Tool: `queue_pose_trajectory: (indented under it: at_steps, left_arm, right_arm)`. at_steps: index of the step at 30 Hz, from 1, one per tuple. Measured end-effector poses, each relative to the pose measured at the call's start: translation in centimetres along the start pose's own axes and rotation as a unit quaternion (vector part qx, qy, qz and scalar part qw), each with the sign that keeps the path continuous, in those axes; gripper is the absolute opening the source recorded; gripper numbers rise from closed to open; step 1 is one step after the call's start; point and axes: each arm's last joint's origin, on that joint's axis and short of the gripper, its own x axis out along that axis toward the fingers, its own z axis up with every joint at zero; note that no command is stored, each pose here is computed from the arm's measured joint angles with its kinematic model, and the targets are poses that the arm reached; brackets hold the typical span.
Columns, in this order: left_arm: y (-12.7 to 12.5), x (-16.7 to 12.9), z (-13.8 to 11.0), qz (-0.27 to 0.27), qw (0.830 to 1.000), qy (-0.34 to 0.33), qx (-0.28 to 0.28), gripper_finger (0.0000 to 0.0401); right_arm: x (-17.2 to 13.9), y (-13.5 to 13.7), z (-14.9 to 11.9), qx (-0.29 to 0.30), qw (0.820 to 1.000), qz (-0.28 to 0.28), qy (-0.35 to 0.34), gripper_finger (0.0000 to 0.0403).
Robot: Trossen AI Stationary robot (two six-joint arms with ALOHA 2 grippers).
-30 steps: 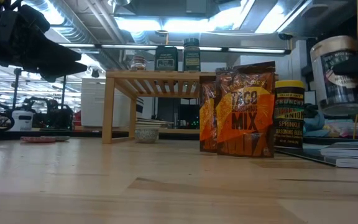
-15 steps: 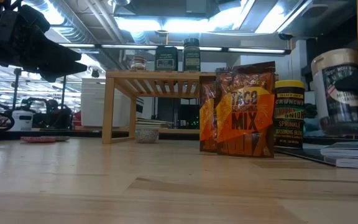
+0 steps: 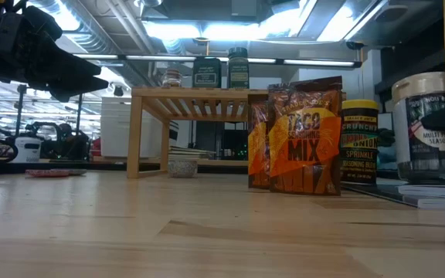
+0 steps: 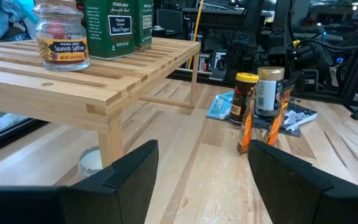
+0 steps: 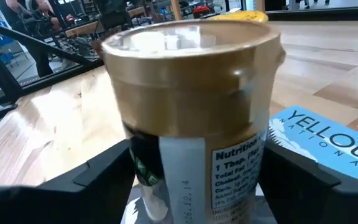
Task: Shelf spices
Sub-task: Remove the gold seasoning bottle from the shelf
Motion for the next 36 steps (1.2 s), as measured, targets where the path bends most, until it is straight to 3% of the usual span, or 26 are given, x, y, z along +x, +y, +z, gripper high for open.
queue_pose_trajectory:
  at_steps: [9, 15, 26, 29, 36]
  left_arm:
    - [0.0, 0.0, 0.0, 0.000, 1.000, 0.000, 0.000, 0.0241]
    - [0.0, 0.0, 0.0, 0.000, 1.000, 0.000, 0.000, 0.0241]
    - [0.0, 0.0, 0.0, 0.000, 1.000, 0.000, 0.000, 0.0241]
    - [0.0, 0.0, 0.0, 0.000, 1.000, 0.000, 0.000, 0.0241]
    - [0.0, 0.0, 0.0, 0.000, 1.000, 0.000, 0.000, 0.0241]
  right_arm:
    - [0.0, 0.0, 0.0, -0.003, 1.000, 0.003, 0.006, 0.0317]
    - [0.1, 1.2, 0.2, -0.037, 0.999, 0.008, 0.006, 0.0321]
    - [0.1, 1.7, 0.4, -0.020, 1.000, 0.012, 0.002, 0.0395]
    - [0.1, 2.0, 0.6, -0.008, 1.000, 0.017, 0.000, 0.0396]
    - [-0.5, 2.5, 2.1, -0.048, 0.998, 0.012, -0.034, 0.0393]
